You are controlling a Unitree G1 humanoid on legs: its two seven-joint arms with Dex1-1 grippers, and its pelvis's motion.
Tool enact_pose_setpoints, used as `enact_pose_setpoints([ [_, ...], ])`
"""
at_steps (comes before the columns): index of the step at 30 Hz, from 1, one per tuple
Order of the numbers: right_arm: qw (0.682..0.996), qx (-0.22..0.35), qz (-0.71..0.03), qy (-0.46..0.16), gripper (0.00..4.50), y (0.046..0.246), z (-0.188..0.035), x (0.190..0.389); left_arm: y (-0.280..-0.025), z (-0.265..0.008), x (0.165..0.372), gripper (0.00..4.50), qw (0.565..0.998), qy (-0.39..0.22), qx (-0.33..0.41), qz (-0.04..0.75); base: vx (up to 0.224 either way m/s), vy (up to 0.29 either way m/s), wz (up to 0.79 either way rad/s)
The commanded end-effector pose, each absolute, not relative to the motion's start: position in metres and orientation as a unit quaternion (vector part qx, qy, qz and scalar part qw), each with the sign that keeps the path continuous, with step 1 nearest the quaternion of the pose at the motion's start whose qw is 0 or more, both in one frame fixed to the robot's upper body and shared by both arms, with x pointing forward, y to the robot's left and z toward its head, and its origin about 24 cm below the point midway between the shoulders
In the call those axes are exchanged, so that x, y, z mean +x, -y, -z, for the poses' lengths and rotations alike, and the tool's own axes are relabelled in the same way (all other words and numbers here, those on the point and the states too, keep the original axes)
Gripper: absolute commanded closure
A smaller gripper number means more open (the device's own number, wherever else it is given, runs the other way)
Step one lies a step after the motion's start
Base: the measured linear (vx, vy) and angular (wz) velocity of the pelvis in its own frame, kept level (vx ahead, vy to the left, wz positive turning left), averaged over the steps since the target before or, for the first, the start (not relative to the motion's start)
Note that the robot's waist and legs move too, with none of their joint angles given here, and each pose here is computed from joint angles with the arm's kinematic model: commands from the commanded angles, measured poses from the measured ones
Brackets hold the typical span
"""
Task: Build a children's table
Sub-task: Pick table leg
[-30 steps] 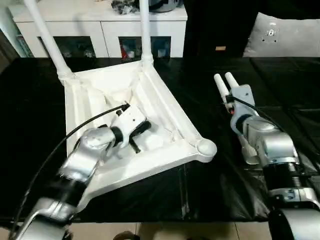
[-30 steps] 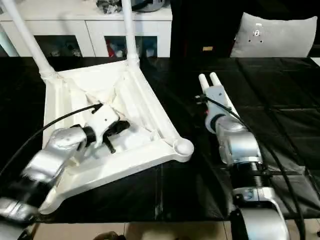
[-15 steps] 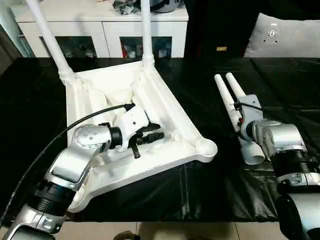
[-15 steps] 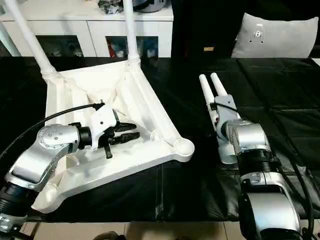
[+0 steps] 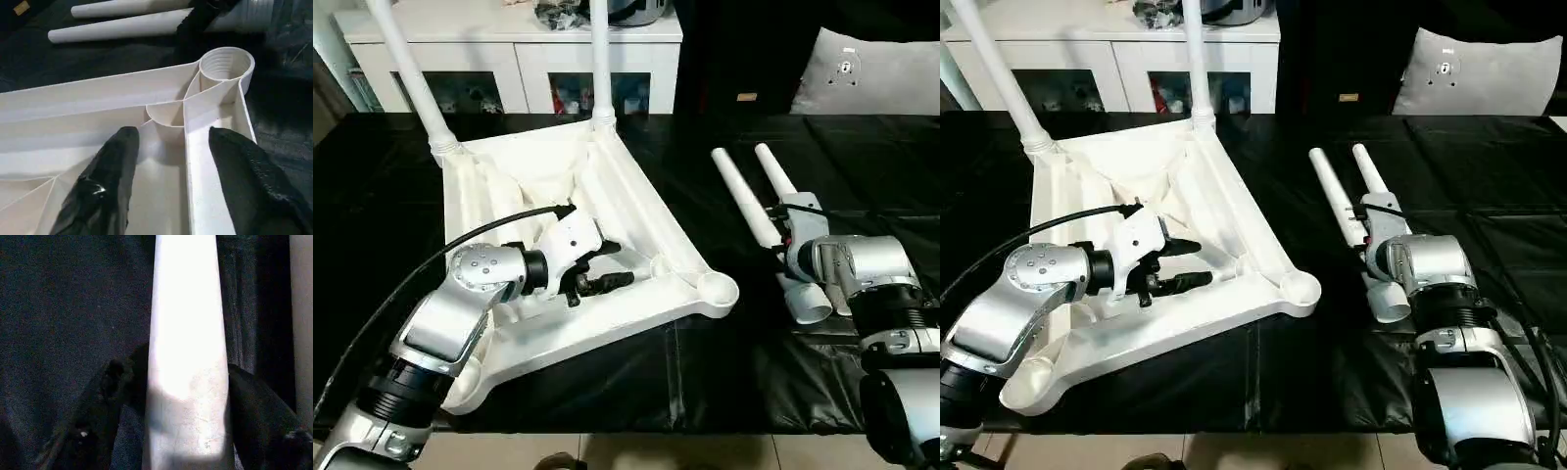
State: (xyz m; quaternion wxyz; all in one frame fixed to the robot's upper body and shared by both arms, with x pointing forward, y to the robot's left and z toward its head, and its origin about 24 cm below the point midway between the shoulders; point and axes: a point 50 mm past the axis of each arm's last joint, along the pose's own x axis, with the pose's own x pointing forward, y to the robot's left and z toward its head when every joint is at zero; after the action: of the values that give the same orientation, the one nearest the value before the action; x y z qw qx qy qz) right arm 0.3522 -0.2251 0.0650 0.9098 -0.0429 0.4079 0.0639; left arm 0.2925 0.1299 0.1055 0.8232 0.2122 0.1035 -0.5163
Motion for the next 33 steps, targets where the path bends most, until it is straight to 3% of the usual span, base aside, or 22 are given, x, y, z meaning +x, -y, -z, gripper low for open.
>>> enact_pose_setpoints([
  [1,0.903,-0.037,-0.072,-0.421,1.93,0.223,-0.060,0.351,-0.129,-0.111,0.294,1.39,0.824,-0.098,0.211,0.517,0.000,0.000,0.00],
  [4,0.905,-0.029,-0.078,-0.417,2.13,0.221,-0.061,0.352,-0.129,-0.111,0.294,1.28,0.827,-0.100,0.204,0.515,0.000,0.000,0.00],
  [7,0.911,-0.009,-0.084,-0.405,2.55,0.217,-0.064,0.354,-0.129,-0.109,0.295,0.82,0.832,-0.100,0.193,0.510,0.000,0.000,0.00],
  [10,0.926,0.016,-0.093,-0.365,2.61,0.214,-0.072,0.359,-0.126,-0.110,0.298,0.63,0.843,-0.091,0.181,0.499,0.000,0.000,0.00],
  [13,0.964,0.086,-0.133,-0.213,2.68,0.203,-0.099,0.371,-0.118,-0.126,0.316,0.44,0.881,-0.052,0.133,0.450,0.000,0.000,0.00],
  [16,0.963,0.159,-0.172,-0.129,2.69,0.195,-0.116,0.373,-0.111,-0.143,0.330,0.18,0.906,-0.014,0.089,0.413,0.000,0.000,0.00],
  [19,0.938,0.232,-0.244,-0.078,2.69,0.182,-0.128,0.368,-0.104,-0.160,0.342,0.00,0.924,0.021,0.039,0.381,0.000,0.000,0.00],
  [20,0.938,0.232,-0.244,-0.078,2.69,0.182,-0.128,0.368,-0.104,-0.160,0.342,0.00,0.924,0.021,0.039,0.381,0.000,0.000,0.00],
  [22,0.890,0.294,-0.348,-0.009,2.69,0.163,-0.144,0.355,-0.095,-0.178,0.352,0.00,0.934,0.044,-0.032,0.354,0.000,0.000,0.00],
  [24,0.863,0.319,-0.392,0.016,2.69,0.155,-0.150,0.347,-0.089,-0.187,0.354,0.00,0.929,0.057,-0.075,0.358,0.000,0.000,0.00],
  [27,0.825,0.338,-0.451,0.041,2.69,0.143,-0.154,0.334,-0.077,-0.199,0.352,0.00,0.909,0.070,-0.142,0.385,0.000,0.000,0.00],
  [33,0.794,0.350,-0.497,0.034,2.69,0.126,-0.151,0.322,-0.051,-0.213,0.342,0.00,0.863,0.078,-0.248,0.433,0.000,0.000,0.00],
])
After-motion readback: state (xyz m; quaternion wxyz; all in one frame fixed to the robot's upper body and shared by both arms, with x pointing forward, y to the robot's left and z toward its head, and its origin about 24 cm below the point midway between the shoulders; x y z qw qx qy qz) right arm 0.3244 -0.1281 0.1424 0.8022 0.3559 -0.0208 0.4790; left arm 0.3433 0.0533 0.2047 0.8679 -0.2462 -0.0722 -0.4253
